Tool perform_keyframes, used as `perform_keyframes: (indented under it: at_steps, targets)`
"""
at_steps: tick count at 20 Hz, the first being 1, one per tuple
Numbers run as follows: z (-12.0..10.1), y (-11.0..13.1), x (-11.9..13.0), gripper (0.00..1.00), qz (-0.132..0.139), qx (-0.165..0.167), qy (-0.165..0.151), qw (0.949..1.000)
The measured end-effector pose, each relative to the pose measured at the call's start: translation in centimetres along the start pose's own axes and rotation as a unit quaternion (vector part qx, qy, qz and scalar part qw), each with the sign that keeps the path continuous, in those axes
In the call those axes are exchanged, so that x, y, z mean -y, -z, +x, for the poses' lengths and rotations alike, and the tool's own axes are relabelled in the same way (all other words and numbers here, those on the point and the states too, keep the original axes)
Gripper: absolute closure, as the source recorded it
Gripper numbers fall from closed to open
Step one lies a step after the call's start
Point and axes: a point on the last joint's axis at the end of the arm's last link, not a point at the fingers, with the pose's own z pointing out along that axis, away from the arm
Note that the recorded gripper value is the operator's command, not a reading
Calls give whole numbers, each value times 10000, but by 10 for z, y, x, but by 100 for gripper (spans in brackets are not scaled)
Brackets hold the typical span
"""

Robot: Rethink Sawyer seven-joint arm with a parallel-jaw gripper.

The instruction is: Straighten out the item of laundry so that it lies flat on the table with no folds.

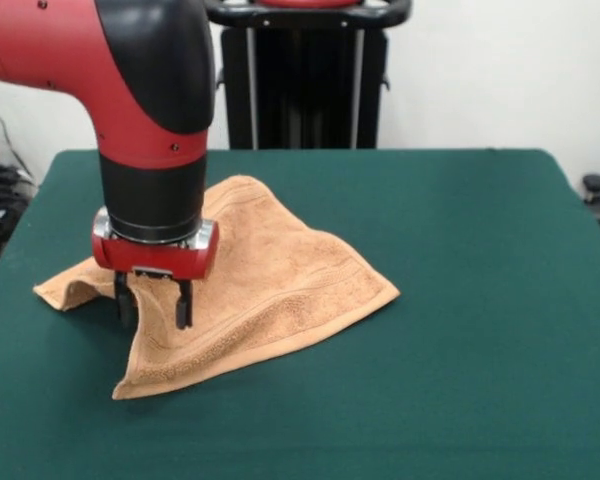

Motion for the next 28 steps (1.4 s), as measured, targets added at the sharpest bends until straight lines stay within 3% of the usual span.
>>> perform_keyframes:
  at_steps: [11, 21, 28]
  targets:
    - [-7, 21, 36, 0, 87, 149, -216, 9996]
    - [-7, 24, 49, 0, 106, 170, -301, 9993]
    - [-11, 41, 61, 0, 162, 256, -357, 9989]
